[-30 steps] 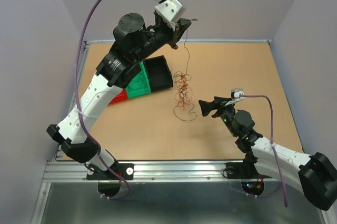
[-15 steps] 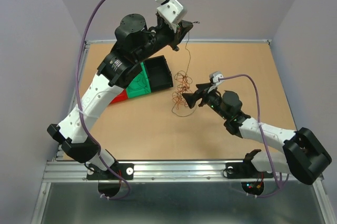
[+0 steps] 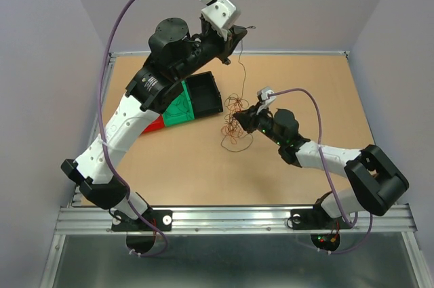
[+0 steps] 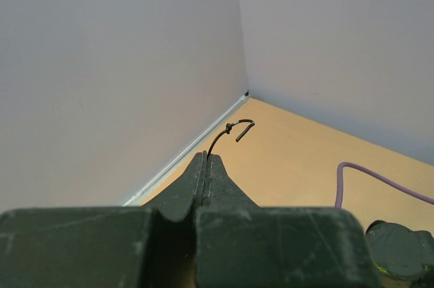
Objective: Untangle the cables
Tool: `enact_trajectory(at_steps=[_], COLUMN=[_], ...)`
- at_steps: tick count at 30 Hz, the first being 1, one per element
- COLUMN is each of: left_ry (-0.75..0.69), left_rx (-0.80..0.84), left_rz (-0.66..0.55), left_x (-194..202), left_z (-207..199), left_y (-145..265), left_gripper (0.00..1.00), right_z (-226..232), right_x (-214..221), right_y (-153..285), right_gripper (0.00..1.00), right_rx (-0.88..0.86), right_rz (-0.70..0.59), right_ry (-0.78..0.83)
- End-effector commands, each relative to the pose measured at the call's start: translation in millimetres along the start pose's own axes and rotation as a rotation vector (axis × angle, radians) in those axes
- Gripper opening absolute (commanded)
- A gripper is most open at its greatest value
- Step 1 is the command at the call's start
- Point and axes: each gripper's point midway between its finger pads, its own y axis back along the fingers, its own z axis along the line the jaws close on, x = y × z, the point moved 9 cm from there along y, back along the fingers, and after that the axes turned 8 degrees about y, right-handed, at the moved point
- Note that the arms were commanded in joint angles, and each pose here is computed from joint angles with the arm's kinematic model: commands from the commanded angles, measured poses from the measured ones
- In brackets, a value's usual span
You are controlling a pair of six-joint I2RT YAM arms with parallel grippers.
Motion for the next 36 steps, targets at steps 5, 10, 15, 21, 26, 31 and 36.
enact_trajectory(at_steps=[5,10,15,21,26,31,36], left_ry=[0.038,0.08,0.057,0.037,0.047,0.086,0.114], left_rx=[-0.377,-0.537,-0.646,-0.732,-0.825,-0.873,-0.94], left_rz=[-0.126,-0.194,-0.272,-0.284,-0.302,-0.343,-0.375], left_x=[-45.4,-71.2,-80.0,-78.6,-82.3,-86.9,-88.9], left_z=[39.0,81.6,115.0,141.8,173.6,206.9,230.2], left_y=[20.1,37.9,62.2,73.1,92.0,121.8,152.0], left_gripper=[0.0,0.0,0.0,0.0,0.0,0.0,0.0], right_z=[-5.0,-19.8,-28.5,-47.6,-62.9,-72.6,-77.8], right_x=[7.9,38.2,51.2,63.2,64.8,65.8,66.8], right_y=[14.6,35.3,58.6,95.2,123.7,144.6,153.0], right_gripper=[0.07,0.01,0.01,0.01,0.01,0.0,0.01], right_rx=[0.118,0.321,0.469,0.736,0.901,1.003,1.104], right_rz=[-0.066,-0.021,-0.034,-0.069,-0.125,-0.167,-0.223], right_ry=[-0.059,-0.134,-0.196,-0.266,-0.351,-0.378,-0.438])
